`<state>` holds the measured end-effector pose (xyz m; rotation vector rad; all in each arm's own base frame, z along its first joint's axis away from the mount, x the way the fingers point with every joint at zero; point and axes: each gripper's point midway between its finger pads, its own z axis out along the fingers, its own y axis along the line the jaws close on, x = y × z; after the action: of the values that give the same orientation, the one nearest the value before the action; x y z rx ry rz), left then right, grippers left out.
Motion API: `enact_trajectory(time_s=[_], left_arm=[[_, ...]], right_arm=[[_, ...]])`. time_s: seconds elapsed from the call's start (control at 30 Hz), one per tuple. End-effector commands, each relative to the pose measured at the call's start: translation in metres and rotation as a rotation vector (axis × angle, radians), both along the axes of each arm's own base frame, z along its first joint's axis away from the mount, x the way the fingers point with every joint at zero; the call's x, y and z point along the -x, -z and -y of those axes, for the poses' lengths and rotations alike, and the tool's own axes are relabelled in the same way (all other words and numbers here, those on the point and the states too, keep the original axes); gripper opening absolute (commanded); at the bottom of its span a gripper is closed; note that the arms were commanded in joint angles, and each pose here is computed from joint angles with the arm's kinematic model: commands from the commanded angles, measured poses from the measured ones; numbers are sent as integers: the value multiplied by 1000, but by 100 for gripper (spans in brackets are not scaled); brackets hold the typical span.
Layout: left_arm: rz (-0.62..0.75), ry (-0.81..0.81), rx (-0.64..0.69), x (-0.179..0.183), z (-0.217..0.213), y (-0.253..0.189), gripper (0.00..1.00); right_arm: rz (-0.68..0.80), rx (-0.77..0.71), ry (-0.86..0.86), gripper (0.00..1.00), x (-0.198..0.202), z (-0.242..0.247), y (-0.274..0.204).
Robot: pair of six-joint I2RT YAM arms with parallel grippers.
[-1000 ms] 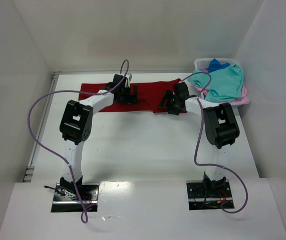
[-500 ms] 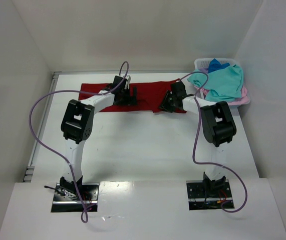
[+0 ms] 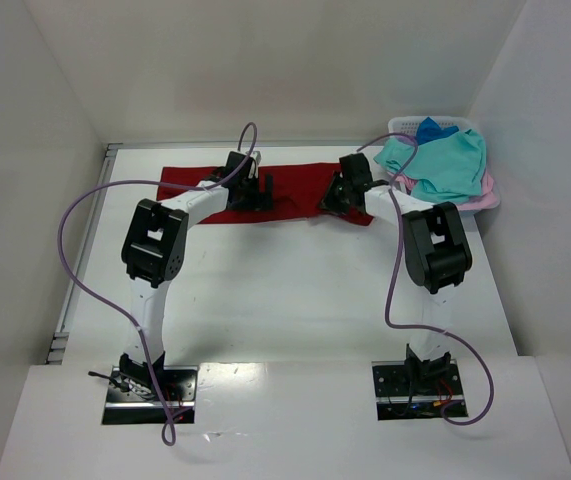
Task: Fold and stack the t-shirts
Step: Fold the other side of the tshirt into a rectangle
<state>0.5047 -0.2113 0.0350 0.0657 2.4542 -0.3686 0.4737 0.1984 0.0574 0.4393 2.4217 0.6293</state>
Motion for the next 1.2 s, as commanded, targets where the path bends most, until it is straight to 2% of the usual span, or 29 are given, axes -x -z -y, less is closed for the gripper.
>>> enact_trajectory(time_s=[0.0,0.23,0.37,0.4,0.6,0.97,1.17], left_arm=[[-59,-4,-2,7,0,22,98],[-70,1,1,9,1,26,98],[-67,9,-4,9,0,26,98],[-76,8,-7,11,0,27,98],[-85,8,-11,11,-1,32,98],[-71,23,-18,10,-1,28,98],[-71,23,-18,10,-1,28,98]], right_arm=[[63,12,-1,26,-11,-5,-26],[58,30,-26,41,-18,-7,-21],[38,28,-34,52,-15,-8,-15],[29,31,-34,58,-14,-8,-14],[11,57,-16,69,5,3,-8],[12,129,36,69,5,19,-1],[36,114,55,54,-3,22,-8]])
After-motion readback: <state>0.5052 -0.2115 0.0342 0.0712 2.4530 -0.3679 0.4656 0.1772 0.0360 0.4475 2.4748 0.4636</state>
